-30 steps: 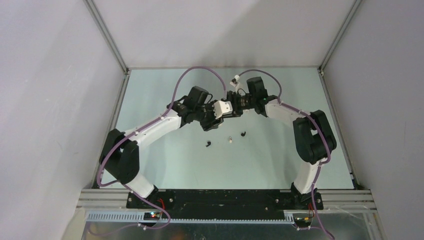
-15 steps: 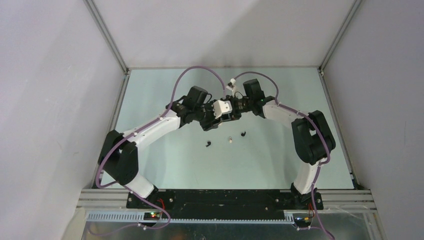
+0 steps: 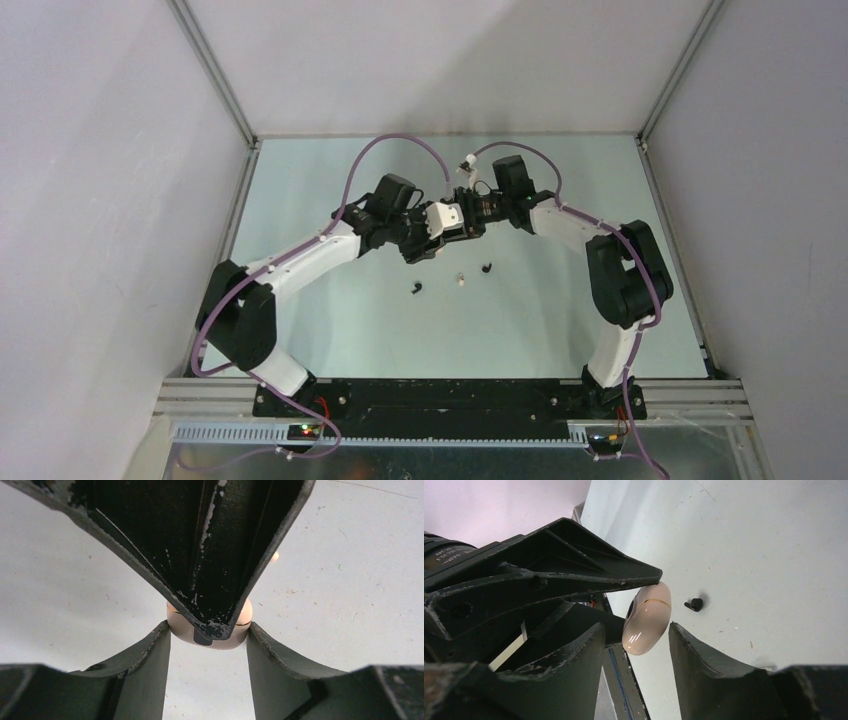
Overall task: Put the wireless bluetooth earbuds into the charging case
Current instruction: Pass from the left arm to the right
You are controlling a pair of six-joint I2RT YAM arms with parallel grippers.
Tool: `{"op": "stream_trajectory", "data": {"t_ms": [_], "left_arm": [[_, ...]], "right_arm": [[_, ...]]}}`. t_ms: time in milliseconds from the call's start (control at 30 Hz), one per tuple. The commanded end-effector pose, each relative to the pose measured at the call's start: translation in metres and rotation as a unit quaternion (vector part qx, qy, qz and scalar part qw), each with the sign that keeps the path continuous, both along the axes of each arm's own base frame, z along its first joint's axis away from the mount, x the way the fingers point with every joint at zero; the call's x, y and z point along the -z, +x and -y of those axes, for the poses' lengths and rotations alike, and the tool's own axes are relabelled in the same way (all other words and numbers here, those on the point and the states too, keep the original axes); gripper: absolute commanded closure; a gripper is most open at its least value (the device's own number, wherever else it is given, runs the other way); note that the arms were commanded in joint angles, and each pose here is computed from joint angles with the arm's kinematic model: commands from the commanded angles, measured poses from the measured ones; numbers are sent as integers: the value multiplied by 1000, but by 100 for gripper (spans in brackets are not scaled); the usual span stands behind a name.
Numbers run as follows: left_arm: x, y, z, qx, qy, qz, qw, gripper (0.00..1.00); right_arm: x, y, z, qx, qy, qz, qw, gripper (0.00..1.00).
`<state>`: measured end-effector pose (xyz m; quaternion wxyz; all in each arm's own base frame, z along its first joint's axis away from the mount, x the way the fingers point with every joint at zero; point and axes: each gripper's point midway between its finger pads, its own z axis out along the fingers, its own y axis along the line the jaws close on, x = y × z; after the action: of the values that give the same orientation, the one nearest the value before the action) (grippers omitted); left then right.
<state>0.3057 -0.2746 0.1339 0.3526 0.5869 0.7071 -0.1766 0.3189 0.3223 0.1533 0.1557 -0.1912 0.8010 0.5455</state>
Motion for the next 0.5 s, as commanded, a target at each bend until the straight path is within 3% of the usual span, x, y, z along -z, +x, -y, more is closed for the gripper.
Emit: {"op": "stream_trajectory", "data": {"t_ms": [0, 267, 467], "left_arm": [[-26, -2, 7, 12, -30, 25, 999, 59], [-28, -3, 9, 12, -37, 22, 999, 59], [-27, -3, 9, 12, -37, 22, 999, 58]], "right_arm": [[-22, 1, -10, -20, 30, 21, 999, 46], [-21, 1, -12, -23, 35, 15, 999, 62], [-20, 2, -12, -20, 30, 22, 999, 68]]}}
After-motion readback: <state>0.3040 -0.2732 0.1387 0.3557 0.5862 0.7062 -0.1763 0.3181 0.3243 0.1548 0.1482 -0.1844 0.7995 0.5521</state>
